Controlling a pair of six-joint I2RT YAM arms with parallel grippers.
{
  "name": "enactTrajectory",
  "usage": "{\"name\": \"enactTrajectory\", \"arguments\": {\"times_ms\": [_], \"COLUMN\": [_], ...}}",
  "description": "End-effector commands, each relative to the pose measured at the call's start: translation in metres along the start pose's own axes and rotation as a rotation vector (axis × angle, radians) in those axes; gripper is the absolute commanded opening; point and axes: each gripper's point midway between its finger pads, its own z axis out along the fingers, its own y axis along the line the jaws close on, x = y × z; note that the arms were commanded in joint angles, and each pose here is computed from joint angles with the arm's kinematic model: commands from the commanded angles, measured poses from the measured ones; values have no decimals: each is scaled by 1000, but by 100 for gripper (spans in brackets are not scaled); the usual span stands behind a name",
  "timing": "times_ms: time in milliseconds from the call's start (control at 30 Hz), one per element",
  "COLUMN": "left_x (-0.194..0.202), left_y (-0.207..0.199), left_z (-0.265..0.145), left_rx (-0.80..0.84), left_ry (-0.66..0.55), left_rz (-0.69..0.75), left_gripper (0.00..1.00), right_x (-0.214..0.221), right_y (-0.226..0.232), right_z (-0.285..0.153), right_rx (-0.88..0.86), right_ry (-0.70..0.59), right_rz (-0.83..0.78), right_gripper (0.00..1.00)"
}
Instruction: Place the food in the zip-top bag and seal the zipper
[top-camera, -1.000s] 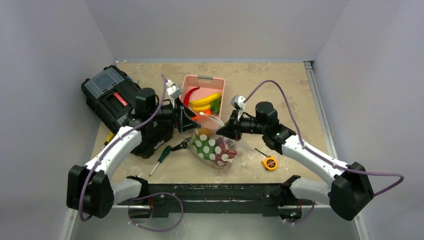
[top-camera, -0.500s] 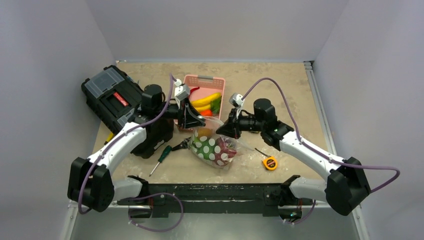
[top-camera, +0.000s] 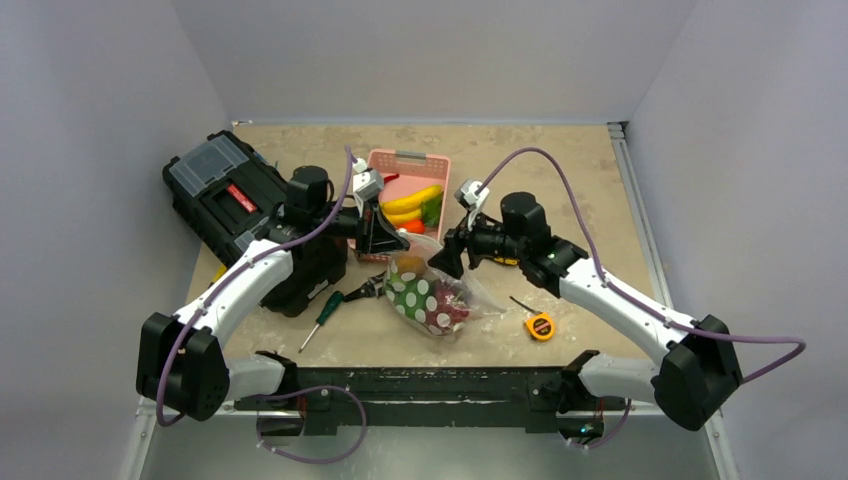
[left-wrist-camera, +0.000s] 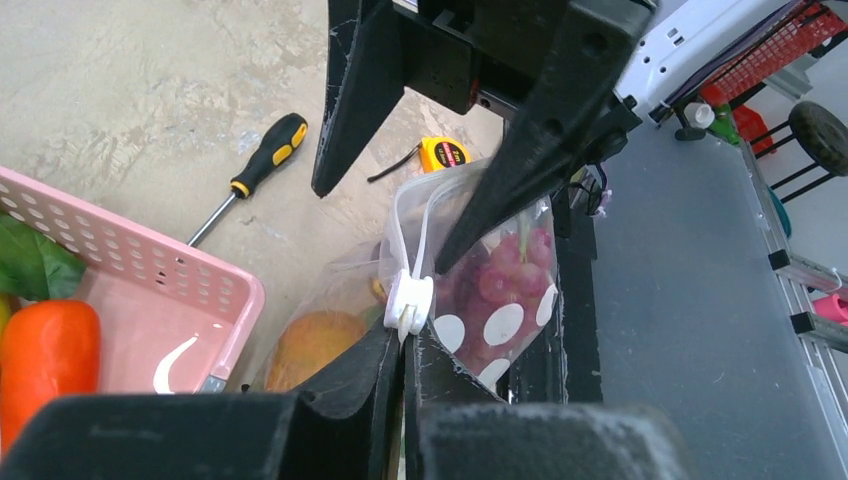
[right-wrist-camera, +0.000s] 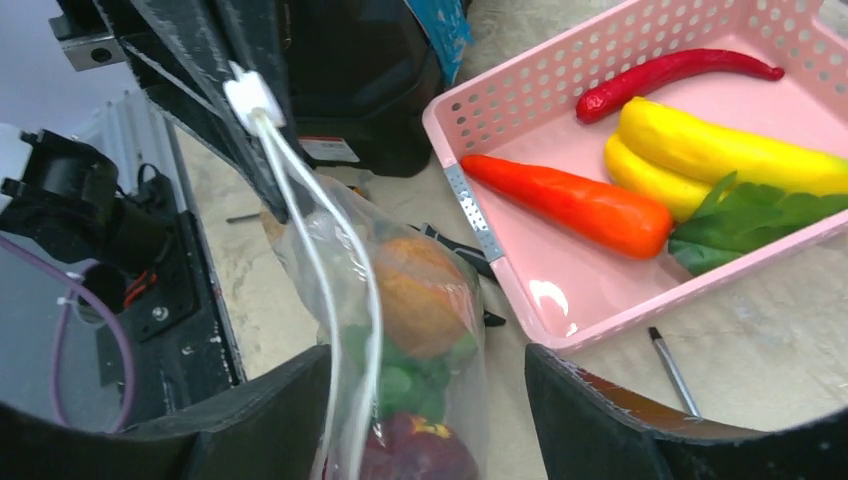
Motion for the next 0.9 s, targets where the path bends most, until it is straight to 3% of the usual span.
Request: {"name": "enactTrajectory", "arguments": {"times_ms": [0, 167, 300, 367, 467, 600, 633, 800, 867], "left_x": [-17, -19, -19, -20, -19, -17, -17, -14, -10], "left_y": [-5, -5, -6, -8, -8, -6, -5, 0, 2], "left_z": [0, 0, 0, -1, -1, -1, -1, 0, 2], "left_rx": [30, 31, 28, 30, 27, 18, 8, -1, 14], "left_ry": [-19, 0, 4, 2, 2, 9, 11, 30, 34], "left_rz": [45, 2, -4, -2, 2, -6, -6, -60, -86], "left_gripper": [0, 0, 0, 0, 0, 0, 1, 42, 49], "right_x": [-44, -57, -63, -65, -65, -66, -65, -72, -70], "right_y": [13, 15, 21, 31, 37, 45, 45, 33, 29], "right_z": [1, 13, 15, 17, 19, 17, 16, -2, -6], "right_rx": [102, 147, 109, 55, 24, -6, -6, -86, -119], "right_ry": [-68, -28, -43, -62, -97, -137, -143, -227, -234], "right_rz": [-170, -265, -283, -280, -231, -174, -158, -18, 33], "right_gripper": [73, 74, 68, 55, 25, 0, 0, 0, 0]}}
